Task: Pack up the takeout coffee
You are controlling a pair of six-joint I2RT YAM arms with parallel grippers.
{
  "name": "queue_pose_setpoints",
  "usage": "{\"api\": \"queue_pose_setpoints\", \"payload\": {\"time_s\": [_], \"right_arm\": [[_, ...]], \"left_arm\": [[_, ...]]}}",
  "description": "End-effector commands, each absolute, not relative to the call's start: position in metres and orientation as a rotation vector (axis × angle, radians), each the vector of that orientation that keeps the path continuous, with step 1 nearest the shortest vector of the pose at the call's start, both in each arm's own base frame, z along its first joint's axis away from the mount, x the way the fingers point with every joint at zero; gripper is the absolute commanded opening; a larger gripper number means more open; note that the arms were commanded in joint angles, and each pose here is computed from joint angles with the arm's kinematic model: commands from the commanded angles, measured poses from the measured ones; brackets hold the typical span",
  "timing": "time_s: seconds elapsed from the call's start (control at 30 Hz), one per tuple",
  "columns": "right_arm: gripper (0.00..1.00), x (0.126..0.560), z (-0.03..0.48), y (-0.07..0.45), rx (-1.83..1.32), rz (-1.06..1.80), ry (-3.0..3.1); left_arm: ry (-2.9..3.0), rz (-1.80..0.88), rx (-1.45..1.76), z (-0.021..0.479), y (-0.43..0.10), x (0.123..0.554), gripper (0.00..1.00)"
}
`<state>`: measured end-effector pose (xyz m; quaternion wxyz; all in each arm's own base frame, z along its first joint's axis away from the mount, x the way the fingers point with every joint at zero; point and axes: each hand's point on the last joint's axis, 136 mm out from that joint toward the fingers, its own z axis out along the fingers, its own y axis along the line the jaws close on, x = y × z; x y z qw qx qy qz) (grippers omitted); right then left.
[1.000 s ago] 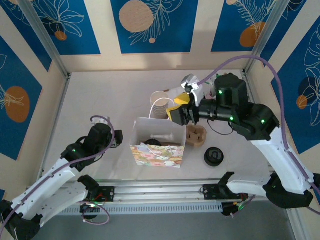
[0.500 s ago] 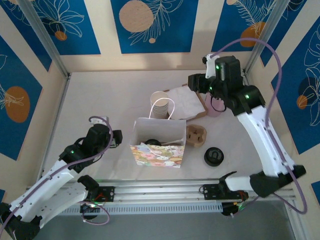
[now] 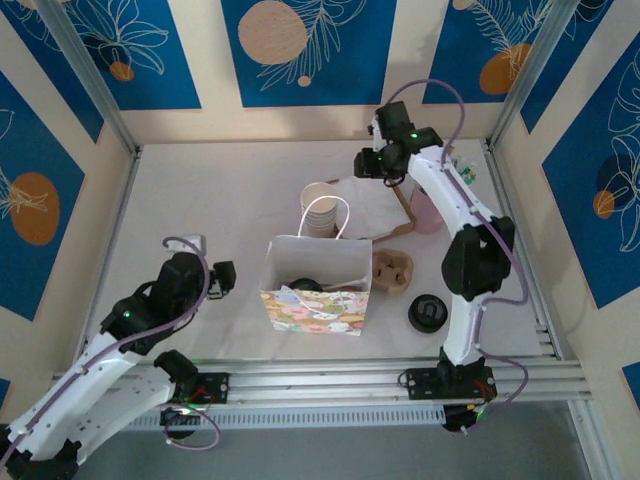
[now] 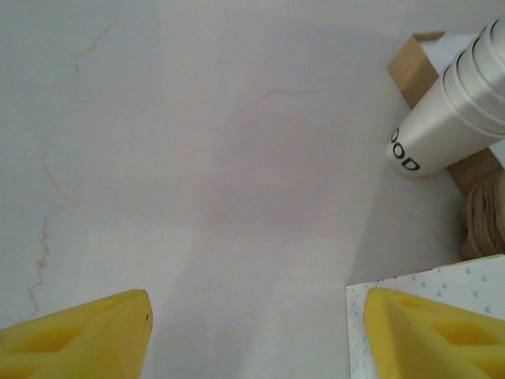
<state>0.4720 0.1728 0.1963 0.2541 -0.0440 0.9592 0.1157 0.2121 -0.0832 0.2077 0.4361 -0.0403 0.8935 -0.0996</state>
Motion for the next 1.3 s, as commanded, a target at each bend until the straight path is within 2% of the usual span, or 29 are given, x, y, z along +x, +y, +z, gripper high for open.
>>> {"api": "queue_pose_setpoints", "payload": {"time_s": [0.0,0.27,0.7,0.77,0.83,0.9,0.93,1.1,1.27], "right_arm": [[0.50,0.470,0.169,0.177,-0.121,0.280,2.685],[0.54,0.477,0.107,0.167,-0.028,0.195,2.785],[0.50,0.477,0.044,0.161,0.043,0.156,2.889],[0.43,0.476,0.036,0.160,0.065,0.169,2.901],[0.22,0.475,0.034,0.162,0.082,0.207,2.899],[0.04,0.475,0.044,0.163,0.078,0.218,2.879],[0.00,0.476,0.054,0.162,0.070,0.209,2.858],[0.00,0.480,0.140,0.158,0.046,0.231,2.665],[0.00,0.459,0.244,0.158,0.008,0.324,2.454]], "left_arm": [[2.203,-0.205,-0.088,0.222,-0.072,0.205,0.71],[2.185,-0.261,-0.099,0.236,-0.072,0.199,0.71],[2.177,-0.275,-0.113,0.240,-0.067,0.192,0.71],[2.179,-0.273,-0.115,0.238,-0.067,0.191,0.71],[2.181,-0.267,-0.122,0.235,-0.065,0.191,0.71],[2.184,-0.270,-0.122,0.234,-0.066,0.191,0.71],[2.186,-0.270,-0.121,0.233,-0.066,0.191,0.71],[2.181,-0.273,-0.125,0.235,-0.067,0.192,0.71],[2.173,-0.272,-0.126,0.235,-0.069,0.196,0.71]]}}
